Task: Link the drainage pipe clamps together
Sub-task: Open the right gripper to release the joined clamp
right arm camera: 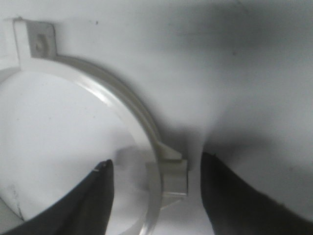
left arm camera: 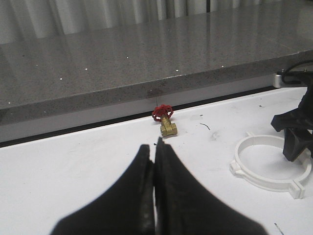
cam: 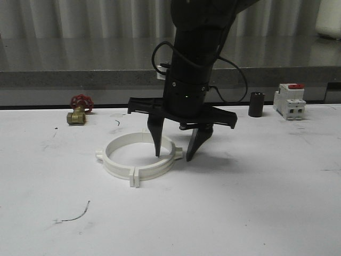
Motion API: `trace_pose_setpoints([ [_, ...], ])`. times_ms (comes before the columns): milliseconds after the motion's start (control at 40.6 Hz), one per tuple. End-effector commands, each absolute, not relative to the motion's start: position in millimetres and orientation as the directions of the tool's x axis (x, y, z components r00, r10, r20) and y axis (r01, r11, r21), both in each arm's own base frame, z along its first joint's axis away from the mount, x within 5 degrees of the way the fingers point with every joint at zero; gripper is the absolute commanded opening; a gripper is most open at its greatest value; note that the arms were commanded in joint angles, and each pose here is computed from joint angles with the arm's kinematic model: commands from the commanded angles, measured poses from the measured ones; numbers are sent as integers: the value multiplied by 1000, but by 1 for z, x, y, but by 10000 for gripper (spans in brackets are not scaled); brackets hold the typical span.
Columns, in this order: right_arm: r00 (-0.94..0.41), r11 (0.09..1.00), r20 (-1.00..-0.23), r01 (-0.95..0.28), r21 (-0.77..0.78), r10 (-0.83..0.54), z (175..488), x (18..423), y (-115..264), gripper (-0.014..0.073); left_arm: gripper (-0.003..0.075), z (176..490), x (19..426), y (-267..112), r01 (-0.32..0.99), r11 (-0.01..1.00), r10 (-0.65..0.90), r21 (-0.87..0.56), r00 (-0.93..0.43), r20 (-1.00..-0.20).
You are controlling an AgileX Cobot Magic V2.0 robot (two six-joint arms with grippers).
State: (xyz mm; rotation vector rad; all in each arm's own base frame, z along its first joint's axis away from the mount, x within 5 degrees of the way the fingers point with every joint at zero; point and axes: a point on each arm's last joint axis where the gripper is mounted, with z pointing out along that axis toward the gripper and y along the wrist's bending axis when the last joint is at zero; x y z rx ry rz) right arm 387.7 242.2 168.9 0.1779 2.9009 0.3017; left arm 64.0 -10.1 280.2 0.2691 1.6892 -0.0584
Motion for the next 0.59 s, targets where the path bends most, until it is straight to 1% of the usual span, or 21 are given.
trace_pose_setpoints([
  [0, -948, 961, -278, 78, 265, 153, 202, 390, 242, 435, -20, 296, 64, -12, 218, 968, 128, 122, -16, -992],
  [394, -944, 963, -289, 80, 259, 156, 203, 391, 241, 435, -20, 296, 64, -12, 218, 968, 128, 122, -16, -992],
  [567, -936, 961, -315, 69, 267, 155, 214, 390, 240, 435, -20, 296, 64, -12, 218, 968, 128, 122, -16, -992],
])
